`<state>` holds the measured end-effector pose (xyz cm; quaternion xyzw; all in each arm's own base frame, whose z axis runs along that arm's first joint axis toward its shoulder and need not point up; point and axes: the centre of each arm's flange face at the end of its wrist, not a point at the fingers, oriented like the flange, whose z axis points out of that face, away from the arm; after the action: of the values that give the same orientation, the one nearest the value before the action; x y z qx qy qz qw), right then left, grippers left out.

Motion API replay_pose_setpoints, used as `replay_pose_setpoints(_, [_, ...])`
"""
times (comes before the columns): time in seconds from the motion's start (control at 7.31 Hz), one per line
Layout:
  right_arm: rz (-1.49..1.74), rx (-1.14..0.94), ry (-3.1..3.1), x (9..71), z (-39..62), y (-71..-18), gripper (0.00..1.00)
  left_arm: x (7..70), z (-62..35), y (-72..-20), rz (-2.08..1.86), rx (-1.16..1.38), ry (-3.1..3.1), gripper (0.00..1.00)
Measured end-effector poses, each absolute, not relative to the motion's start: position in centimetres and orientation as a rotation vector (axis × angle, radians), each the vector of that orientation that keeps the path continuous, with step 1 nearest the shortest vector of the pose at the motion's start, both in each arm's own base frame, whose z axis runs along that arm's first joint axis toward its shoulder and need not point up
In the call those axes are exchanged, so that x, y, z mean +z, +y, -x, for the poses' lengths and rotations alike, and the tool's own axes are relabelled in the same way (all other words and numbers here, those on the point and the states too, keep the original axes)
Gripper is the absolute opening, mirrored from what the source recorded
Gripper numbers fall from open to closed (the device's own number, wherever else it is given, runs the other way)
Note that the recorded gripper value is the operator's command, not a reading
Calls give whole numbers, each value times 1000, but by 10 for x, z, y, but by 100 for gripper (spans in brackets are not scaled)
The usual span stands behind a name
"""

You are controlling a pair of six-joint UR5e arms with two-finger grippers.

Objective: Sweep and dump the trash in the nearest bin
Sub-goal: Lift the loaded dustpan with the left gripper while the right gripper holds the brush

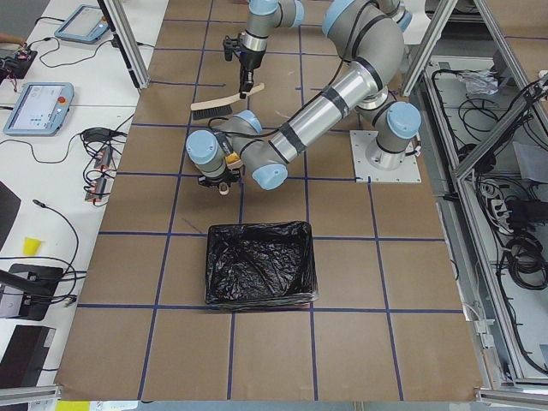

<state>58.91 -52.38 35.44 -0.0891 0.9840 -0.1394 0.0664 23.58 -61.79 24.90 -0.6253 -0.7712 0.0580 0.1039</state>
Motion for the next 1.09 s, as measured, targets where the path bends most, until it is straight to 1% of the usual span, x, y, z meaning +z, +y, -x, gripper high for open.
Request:
replay_pose_setpoints(0.41, [308, -372, 3015, 320, -573, -534, 20, 252, -255, -605, 1718, 302, -2272, 7])
replay_pose_setpoints(0.82, [339, -360, 3022, 312, -572, -535, 20, 262, -278, -592, 1598, 436, -2281, 7])
replay_pose_setpoints(1.09, [352, -359, 3024, 312, -571, -535, 20, 289, -302, -572, 1489, 502, -2297, 7])
